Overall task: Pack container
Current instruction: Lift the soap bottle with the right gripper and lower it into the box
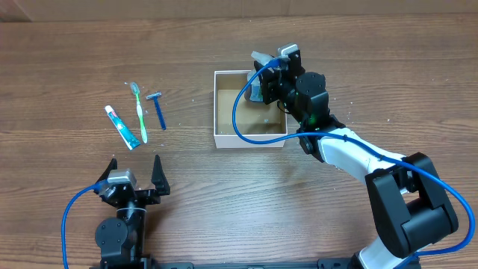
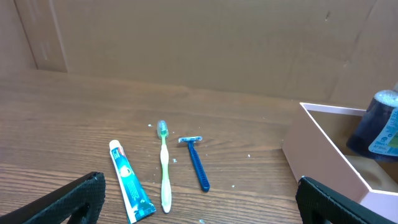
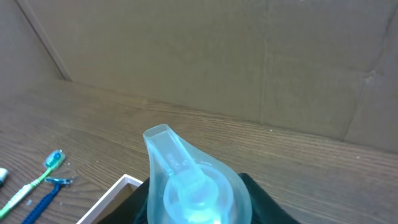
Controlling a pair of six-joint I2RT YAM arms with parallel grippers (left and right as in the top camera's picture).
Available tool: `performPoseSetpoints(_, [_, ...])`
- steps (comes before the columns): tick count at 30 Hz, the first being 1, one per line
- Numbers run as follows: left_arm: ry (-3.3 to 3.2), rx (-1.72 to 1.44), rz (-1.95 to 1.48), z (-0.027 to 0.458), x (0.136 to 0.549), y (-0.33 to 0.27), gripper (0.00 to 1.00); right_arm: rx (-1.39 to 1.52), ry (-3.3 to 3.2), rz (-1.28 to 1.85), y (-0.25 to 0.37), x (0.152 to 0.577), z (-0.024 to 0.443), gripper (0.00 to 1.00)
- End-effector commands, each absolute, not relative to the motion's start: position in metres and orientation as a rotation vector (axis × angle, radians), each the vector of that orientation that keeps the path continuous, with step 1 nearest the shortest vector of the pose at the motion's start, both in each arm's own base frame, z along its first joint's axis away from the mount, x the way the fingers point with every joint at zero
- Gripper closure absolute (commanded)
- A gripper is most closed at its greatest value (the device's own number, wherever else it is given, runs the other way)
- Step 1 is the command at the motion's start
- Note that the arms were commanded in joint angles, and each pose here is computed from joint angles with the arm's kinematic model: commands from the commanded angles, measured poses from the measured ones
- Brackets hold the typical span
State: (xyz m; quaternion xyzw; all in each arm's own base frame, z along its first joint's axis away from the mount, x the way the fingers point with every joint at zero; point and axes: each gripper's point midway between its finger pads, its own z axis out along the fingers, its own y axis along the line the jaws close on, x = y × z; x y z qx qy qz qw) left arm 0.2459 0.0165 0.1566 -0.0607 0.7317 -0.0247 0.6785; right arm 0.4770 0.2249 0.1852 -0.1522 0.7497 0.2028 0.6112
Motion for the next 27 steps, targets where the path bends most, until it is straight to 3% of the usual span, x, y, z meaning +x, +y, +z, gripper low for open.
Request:
performPoseSetpoints(1, [1.636, -0.152, -0.061, 0.157, 0.245, 0.018, 0.0, -0.327, 1.642, 0.48, 0.228, 0.484, 0.221, 0.54])
performPoseSetpoints(3, [1.636, -0.152, -0.061, 0.157, 0.245, 0.018, 0.0, -0.327, 1.643, 0.48, 0.228, 0.484, 0.221, 0.49])
performPoseSetpoints(16, [1.636, -0.152, -0.061, 0.157, 0.245, 0.018, 0.0, -0.329, 1.629, 0.485, 0.228, 0.484, 0.226, 0.45])
performPoseSetpoints(27, [1.636, -0.152, -0.061, 0.157, 0.245, 0.018, 0.0, -0.3, 1.665, 0.474, 0.201, 0.431, 0.301, 0.39])
